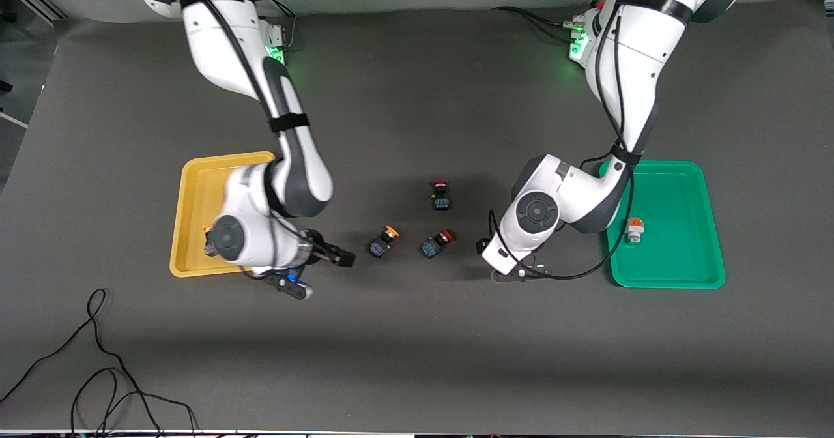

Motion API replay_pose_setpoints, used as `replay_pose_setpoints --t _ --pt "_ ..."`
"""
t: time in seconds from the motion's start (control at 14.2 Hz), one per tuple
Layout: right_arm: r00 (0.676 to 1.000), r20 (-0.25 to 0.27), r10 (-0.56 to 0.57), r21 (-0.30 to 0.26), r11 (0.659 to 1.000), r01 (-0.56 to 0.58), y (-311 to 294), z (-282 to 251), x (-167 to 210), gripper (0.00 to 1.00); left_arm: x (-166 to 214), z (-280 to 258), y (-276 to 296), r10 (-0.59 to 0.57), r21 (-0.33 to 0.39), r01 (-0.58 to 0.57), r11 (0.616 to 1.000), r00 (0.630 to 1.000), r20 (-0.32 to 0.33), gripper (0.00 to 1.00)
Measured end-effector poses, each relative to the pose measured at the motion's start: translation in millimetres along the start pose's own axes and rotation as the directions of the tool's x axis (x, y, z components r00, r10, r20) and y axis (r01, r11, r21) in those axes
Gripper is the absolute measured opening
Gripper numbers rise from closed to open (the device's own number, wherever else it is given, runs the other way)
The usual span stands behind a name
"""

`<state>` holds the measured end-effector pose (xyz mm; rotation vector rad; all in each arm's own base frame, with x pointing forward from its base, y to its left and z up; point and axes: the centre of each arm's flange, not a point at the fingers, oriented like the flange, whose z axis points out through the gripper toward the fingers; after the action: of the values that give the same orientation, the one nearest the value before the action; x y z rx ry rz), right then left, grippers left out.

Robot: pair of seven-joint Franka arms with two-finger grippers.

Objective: Place green and yellow buttons in trays

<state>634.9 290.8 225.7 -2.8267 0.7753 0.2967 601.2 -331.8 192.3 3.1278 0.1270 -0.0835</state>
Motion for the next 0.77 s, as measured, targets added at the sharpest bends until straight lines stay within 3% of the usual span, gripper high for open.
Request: replay_pose_setpoints --t 0.07,0.28,0.42,0.63,0.77 --pt "1.000 -0.008 0.021 0.000 1.000 -0.021 -6.7 17.7 -7.4 1.00 -1.0 1.8 1.1 -0.005 0.001 0.005 1.000 1.000 0.002 0.92" --pt "0.999 -0.021 0.044 -0.021 0.999 -0.045 -15.3 51.4 -22.5 1.00 -1.0 2.6 1.0 -0.020 0.002 0.020 1.000 1.000 0.003 0.56" --pt "0.998 -0.029 0.055 -0.029 0.998 -0.056 -19.6 62.1 -30.4 1.00 0.2 0.9 1.5 -0.024 0.000 0.024 1.000 1.000 -0.001 0.41" --pt "0.997 -0.041 0.060 -0.036 0.997 -0.062 -27.1 74.8 -43.8 1.00 6.9 -20.6 1.3 -0.035 0.004 0.035 0.999 0.999 0.000 0.41" --pt "0.996 -0.057 0.068 -0.033 0.997 -0.070 -29.2 81.1 -46.2 0.98 12.8 -72.5 -7.5 -0.065 0.008 0.065 0.998 0.998 0.025 0.41"
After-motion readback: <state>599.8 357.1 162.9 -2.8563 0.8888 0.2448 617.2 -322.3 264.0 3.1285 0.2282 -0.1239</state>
